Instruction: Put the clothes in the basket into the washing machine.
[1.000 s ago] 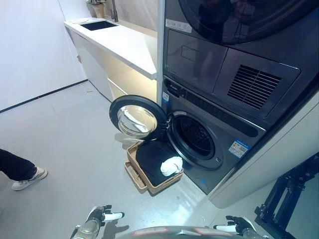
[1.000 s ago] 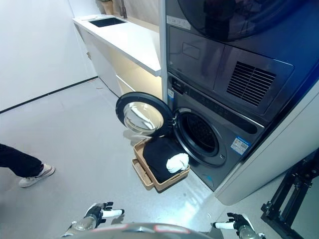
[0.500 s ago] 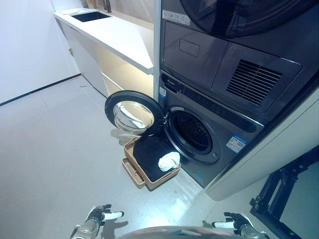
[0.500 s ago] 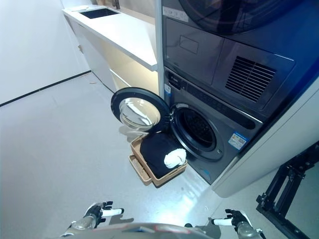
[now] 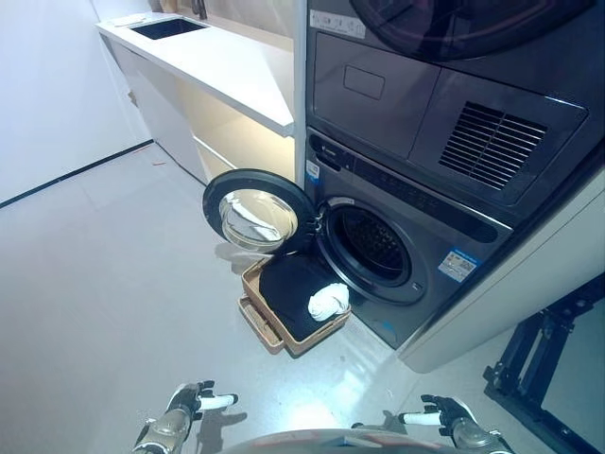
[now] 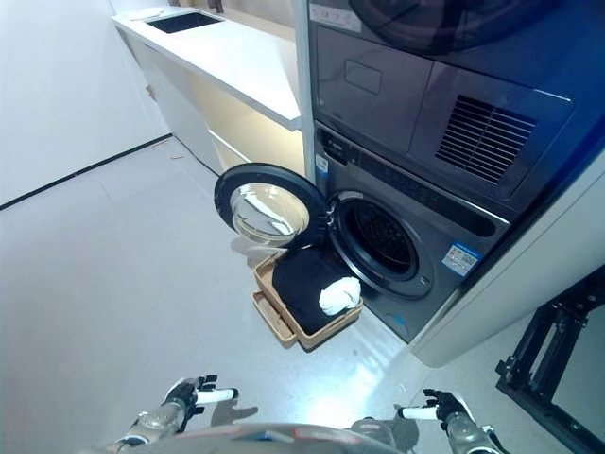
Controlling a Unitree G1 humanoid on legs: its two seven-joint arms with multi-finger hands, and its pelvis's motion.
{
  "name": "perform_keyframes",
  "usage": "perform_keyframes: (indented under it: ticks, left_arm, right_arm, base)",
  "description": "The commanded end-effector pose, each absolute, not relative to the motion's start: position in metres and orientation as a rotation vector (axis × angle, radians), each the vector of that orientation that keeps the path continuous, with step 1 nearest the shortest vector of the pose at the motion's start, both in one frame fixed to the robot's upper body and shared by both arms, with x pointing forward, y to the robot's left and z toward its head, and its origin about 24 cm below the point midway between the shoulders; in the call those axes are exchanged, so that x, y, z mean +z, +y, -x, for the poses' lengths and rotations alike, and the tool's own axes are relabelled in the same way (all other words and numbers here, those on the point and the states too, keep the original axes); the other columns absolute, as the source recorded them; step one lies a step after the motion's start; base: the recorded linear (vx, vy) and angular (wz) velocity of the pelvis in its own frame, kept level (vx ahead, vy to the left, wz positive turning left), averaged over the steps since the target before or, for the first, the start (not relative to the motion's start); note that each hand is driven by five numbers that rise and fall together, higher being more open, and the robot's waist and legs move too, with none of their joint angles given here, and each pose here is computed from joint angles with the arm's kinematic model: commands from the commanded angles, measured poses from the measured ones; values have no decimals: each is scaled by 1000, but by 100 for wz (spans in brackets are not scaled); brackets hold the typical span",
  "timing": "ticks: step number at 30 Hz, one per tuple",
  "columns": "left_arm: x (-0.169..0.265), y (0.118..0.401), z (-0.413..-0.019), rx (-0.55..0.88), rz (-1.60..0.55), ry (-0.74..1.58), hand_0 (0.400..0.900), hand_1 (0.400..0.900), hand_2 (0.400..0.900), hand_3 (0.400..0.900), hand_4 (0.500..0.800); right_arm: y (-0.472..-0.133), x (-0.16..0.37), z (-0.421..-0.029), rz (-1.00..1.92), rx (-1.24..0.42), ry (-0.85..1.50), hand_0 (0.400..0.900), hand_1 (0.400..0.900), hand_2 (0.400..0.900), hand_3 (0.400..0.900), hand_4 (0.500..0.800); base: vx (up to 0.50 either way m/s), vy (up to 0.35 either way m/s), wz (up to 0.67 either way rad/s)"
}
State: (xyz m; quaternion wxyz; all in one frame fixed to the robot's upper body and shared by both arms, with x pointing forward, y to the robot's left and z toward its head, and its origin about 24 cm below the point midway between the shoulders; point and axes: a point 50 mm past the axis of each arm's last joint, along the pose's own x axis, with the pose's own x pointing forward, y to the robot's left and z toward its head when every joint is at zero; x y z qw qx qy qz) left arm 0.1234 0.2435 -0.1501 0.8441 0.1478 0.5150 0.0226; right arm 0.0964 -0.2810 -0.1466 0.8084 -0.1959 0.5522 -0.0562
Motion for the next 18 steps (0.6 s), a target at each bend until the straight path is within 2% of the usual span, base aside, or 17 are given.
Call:
perform_keyframes:
  ticks: [1,11,18]
  left_arm:
    - [-134,270,-145,107,-367,1004,900,900,900,900,800]
    - [-131,273,-149,149,-346,988,900,900,900,900,800]
    - [-137,267,-142,145,-327,1018,900,900,900,900,800]
  right_arm:
    - [-290,-143,-95,421,-166,1162,900,900,900,900,800]
    - [-286,-147,-84,397,-170,1198,900,900,900,900,800]
    - [-289,-147,-78,409,-161,1215,900,900,900,900,800]
  base:
    - [20,122,0]
    - [210,-60,26]
    - [262,-183,33]
